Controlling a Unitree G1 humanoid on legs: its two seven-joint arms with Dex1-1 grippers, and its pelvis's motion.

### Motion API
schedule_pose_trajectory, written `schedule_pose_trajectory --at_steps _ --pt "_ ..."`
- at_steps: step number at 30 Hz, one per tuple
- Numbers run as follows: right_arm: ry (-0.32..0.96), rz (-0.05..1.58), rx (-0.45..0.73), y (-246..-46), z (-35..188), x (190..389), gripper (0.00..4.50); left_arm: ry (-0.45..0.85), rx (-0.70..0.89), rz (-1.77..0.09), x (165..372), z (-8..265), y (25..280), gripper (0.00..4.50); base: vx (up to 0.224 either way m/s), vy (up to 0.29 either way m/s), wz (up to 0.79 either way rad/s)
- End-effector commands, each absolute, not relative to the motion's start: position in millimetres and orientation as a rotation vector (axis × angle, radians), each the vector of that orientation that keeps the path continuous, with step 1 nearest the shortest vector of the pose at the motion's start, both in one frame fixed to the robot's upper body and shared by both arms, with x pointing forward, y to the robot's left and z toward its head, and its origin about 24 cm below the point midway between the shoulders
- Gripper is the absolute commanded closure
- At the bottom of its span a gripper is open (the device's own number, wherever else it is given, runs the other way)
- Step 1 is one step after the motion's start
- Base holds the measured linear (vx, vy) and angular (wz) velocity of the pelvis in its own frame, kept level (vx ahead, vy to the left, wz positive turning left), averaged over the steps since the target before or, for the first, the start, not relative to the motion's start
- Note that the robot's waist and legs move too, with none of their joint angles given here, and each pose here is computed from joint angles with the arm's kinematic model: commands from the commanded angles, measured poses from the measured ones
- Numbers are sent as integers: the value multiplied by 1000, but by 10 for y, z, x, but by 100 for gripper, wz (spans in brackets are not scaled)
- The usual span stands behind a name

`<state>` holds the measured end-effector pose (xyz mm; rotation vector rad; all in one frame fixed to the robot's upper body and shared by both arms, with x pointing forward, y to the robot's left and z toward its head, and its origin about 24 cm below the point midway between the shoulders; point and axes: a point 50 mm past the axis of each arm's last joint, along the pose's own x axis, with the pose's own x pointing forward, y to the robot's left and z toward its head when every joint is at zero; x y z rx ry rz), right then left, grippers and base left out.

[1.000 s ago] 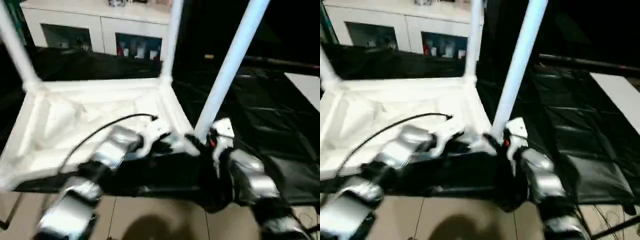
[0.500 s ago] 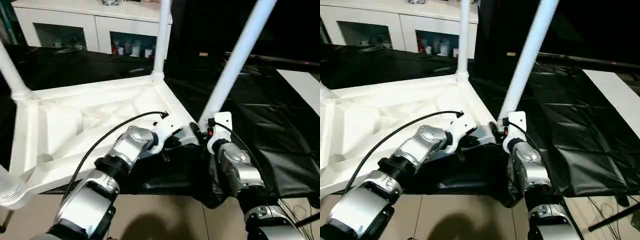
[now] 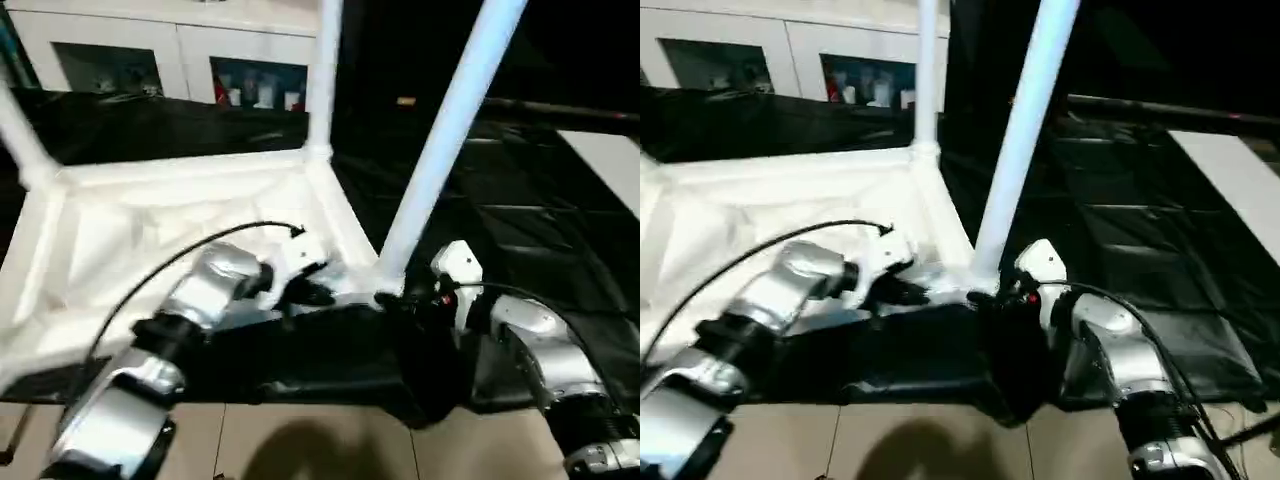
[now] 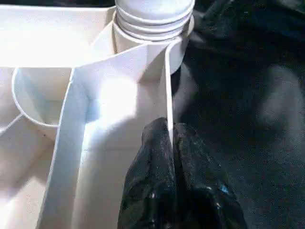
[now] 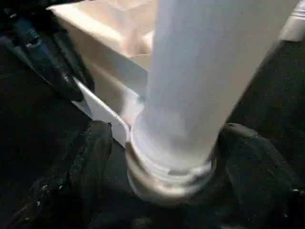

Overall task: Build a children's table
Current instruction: Rotate leg to tighten

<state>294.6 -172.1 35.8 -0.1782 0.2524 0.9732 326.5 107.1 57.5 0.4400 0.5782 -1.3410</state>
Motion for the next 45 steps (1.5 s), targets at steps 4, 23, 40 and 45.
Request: schedule_pose_trajectory --at_steps 4,23,40,45 --pt "252 1106 -185 -1678 398 2840 77 704 443 -1454 3076 426 1144 450 44 -16 -1" --pt "273 1141 -112 -1596 321 2855 180 698 420 -1408 3045 435 1198 450 0 0 0" --pt "287 625 56 -1561 41 2991 192 609 372 -1130 3298 385 913 450 0 0 0" --pt "309 314 58 -1414 -88 3048 192 546 344 -990 3427 394 676 450 0 0 0"
